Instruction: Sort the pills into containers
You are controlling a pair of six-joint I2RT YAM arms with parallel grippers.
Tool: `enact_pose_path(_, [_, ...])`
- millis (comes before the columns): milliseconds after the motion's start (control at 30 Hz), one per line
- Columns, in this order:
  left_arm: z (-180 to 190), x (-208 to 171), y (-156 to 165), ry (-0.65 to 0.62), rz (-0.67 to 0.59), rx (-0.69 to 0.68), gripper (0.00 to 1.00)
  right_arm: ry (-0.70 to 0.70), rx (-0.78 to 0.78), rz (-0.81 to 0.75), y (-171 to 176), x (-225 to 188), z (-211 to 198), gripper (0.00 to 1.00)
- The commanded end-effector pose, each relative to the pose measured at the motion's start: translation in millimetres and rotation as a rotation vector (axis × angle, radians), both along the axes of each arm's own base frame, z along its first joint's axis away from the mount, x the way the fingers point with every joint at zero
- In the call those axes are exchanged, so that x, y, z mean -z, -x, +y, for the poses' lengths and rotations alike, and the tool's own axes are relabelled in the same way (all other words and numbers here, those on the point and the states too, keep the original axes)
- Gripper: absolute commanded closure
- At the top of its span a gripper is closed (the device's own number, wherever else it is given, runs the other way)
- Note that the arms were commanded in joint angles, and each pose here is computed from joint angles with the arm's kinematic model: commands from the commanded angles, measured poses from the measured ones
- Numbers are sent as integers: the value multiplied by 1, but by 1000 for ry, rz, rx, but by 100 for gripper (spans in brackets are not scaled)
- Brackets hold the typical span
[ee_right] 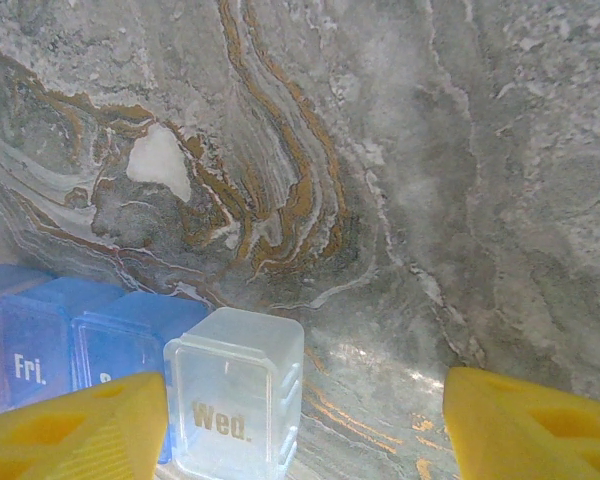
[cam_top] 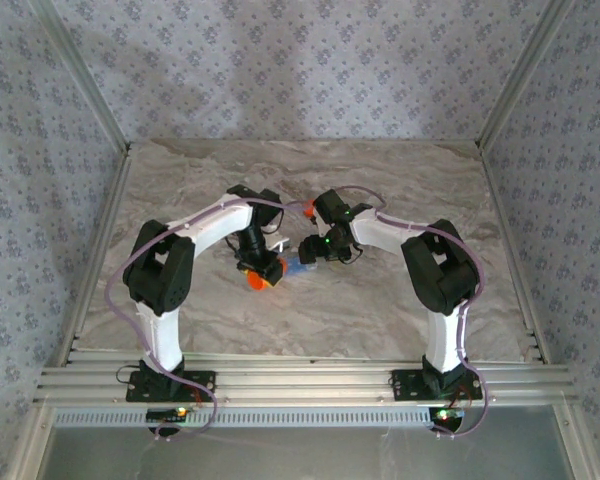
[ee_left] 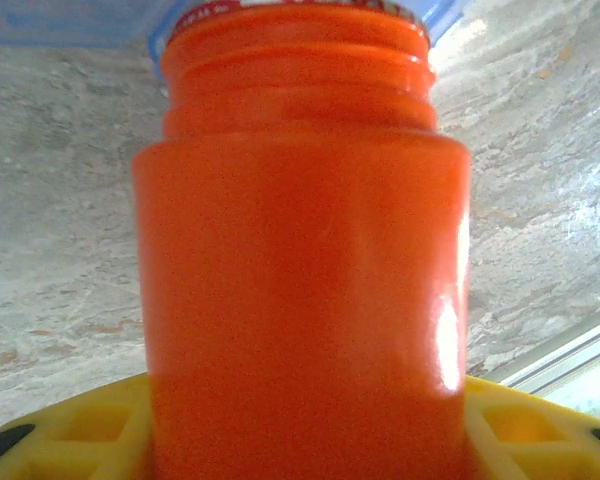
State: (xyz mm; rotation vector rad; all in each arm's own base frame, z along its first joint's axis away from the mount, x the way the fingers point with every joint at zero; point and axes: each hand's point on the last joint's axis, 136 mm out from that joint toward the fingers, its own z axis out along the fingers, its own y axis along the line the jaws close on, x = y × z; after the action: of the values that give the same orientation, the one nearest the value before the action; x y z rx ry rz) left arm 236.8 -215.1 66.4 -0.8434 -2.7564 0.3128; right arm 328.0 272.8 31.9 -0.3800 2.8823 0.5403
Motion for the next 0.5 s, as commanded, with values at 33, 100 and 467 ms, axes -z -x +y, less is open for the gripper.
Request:
enact_pose_path(33, [5, -3, 7, 4, -22, 7, 100, 10, -13, 54, 11, 18, 7, 26])
enact_pose_path(100, [5, -3, 6, 13, -39, 3, 100, 11, -10, 58, 11, 19, 7, 26])
enact_pose_path(467, [3, -5, 2, 84, -148, -27, 100, 2, 0, 74, 13, 15, 6, 26])
